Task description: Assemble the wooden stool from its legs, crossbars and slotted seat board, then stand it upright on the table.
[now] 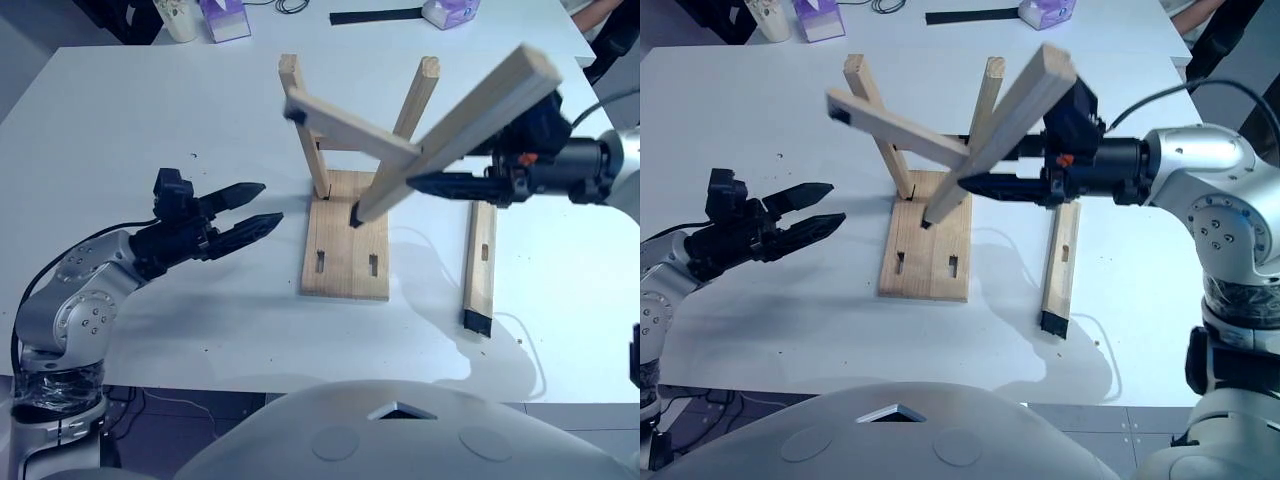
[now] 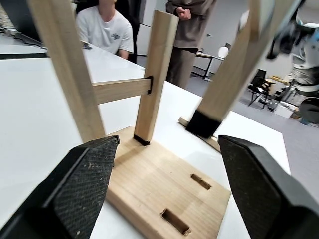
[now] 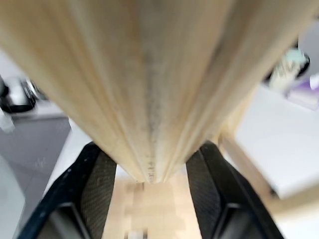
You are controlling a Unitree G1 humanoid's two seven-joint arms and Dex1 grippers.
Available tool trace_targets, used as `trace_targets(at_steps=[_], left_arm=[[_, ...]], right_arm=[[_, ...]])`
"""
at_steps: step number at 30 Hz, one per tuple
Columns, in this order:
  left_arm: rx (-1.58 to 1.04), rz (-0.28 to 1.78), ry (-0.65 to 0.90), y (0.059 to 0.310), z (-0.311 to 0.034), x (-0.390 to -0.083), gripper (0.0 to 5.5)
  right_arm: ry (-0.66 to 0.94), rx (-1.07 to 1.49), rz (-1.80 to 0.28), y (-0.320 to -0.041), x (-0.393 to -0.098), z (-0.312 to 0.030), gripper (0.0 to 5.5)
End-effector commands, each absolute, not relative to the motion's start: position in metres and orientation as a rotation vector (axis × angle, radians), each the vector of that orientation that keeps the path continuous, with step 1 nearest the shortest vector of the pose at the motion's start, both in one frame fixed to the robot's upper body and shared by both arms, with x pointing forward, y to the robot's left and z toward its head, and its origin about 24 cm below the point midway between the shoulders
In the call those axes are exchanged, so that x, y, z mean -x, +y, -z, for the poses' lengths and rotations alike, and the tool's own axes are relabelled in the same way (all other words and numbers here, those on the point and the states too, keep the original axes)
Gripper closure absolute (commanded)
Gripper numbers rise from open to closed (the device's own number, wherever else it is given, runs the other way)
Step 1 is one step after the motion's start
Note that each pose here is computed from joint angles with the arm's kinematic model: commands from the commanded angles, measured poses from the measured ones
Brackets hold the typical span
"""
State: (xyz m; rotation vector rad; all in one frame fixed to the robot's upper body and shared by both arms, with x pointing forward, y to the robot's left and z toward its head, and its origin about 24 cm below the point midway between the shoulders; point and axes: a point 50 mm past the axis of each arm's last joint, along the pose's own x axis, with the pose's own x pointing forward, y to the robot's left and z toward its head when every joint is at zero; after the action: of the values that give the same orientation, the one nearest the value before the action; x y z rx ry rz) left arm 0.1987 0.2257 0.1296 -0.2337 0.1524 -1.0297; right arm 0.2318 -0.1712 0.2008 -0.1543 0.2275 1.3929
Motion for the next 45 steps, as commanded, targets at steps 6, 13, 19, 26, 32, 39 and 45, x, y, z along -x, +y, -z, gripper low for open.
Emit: trace_targets(at_steps=[6,13,19,26,32,39,45], left_arm=[[0.208,0.981,0.165,0.229,-0.120,-0.201,1.83],[0.200,1.001,0.169,0.227,-0.121,-0.204,1.83],[0.199,1.004,0.169,0.228,-0.123,-0.204,1.83],[0.203,0.980,0.164,0.230,-0.121,-0.202,1.83],[0.207,0.987,0.155,0.227,-0.121,-0.201,1.83],[0.204,0.987,0.151,0.226,-0.121,-0.203,1.83],[0.206,0.970,0.150,0.227,-0.119,-0.200,1.83]], right_arm=[[0.302,0.310,-1.449,-0.171,-0.221,-0.163,3.48],[0.313,0.316,-1.470,-0.164,-0.217,-0.147,3.48],[0.320,0.322,-1.475,-0.164,-0.213,-0.144,3.48],[0.345,0.351,-1.477,-0.171,-0.211,-0.143,3.48],[0.359,0.358,-1.470,-0.174,-0.210,-0.139,3.48],[0.375,0.382,-1.461,-0.178,-0.212,-0.134,3.48],[0.391,0.400,-1.465,-0.179,-0.210,-0.131,3.48]])
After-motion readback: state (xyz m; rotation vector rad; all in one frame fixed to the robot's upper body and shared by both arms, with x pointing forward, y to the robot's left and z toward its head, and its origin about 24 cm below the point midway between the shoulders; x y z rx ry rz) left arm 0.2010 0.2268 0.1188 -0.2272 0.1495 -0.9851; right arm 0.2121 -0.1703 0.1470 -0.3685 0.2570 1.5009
